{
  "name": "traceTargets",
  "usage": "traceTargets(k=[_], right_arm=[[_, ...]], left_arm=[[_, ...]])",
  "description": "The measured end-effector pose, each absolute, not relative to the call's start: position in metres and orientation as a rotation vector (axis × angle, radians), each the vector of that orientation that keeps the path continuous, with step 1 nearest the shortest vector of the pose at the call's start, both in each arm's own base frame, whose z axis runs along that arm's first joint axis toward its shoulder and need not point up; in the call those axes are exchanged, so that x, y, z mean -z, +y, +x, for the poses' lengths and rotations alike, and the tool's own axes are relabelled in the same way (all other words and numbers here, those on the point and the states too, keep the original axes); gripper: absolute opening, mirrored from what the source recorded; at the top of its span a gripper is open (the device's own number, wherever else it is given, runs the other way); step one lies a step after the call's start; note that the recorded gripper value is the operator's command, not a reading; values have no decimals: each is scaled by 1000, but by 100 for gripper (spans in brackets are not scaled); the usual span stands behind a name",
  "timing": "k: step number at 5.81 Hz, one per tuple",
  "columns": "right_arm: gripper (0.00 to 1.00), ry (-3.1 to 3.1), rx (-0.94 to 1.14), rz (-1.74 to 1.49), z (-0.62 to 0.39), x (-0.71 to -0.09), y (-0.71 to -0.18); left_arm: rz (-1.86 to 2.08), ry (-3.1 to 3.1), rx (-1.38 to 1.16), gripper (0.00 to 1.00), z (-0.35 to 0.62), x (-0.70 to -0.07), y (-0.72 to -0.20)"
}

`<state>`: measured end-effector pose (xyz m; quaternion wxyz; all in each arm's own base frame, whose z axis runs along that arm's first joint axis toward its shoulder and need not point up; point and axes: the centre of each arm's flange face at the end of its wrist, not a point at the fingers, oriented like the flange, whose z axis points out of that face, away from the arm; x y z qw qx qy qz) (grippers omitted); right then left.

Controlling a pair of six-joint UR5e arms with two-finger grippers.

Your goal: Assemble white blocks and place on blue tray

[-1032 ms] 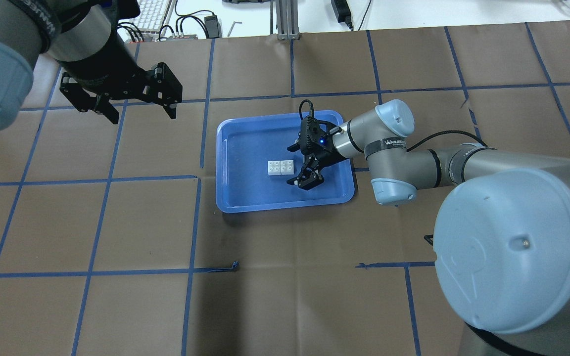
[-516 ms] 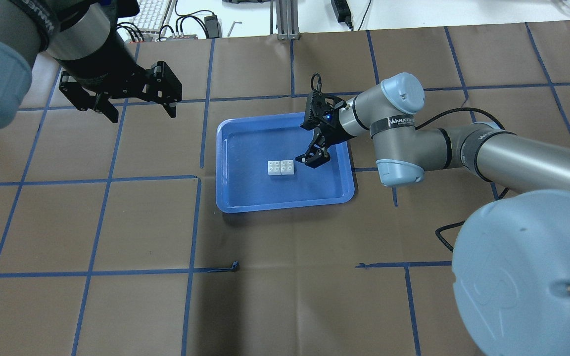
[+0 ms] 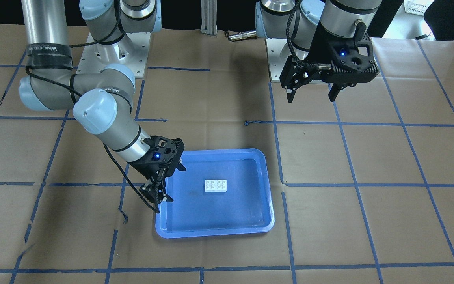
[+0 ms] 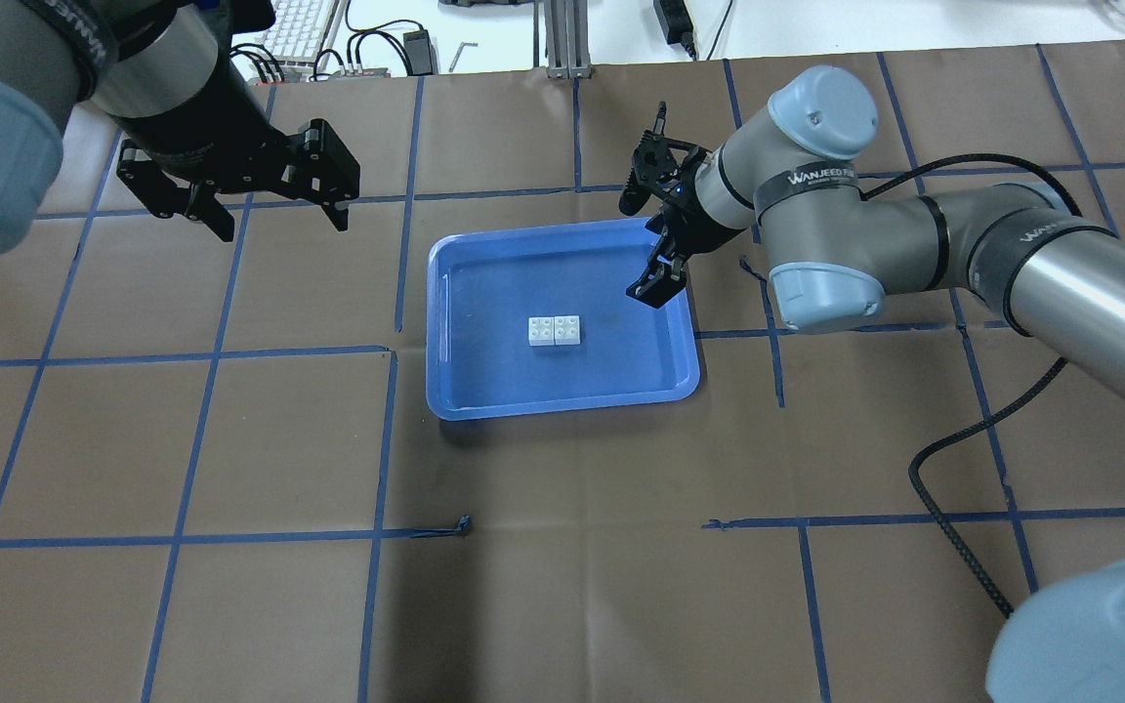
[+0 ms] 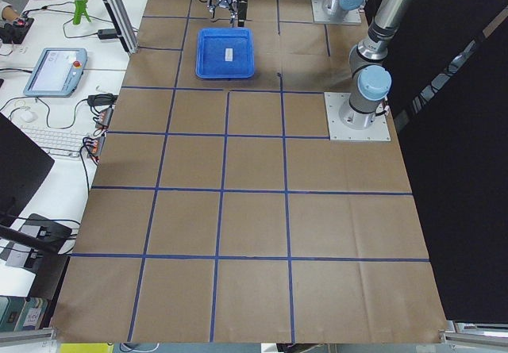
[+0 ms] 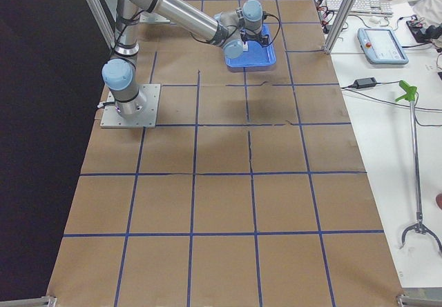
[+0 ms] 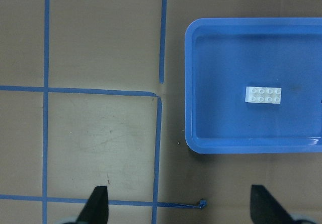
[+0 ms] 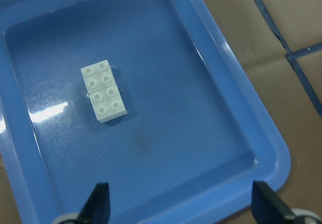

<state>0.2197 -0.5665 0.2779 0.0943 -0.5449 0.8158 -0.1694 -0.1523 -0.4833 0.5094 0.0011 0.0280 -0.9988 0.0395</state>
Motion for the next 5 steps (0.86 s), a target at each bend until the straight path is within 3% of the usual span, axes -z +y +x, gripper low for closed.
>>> traceTargets(k=[5], right_arm=[[100,3094,44,-623,165,-425,-548]], left_arm=[[86,-3136,-125,100,-153,-509,-483]])
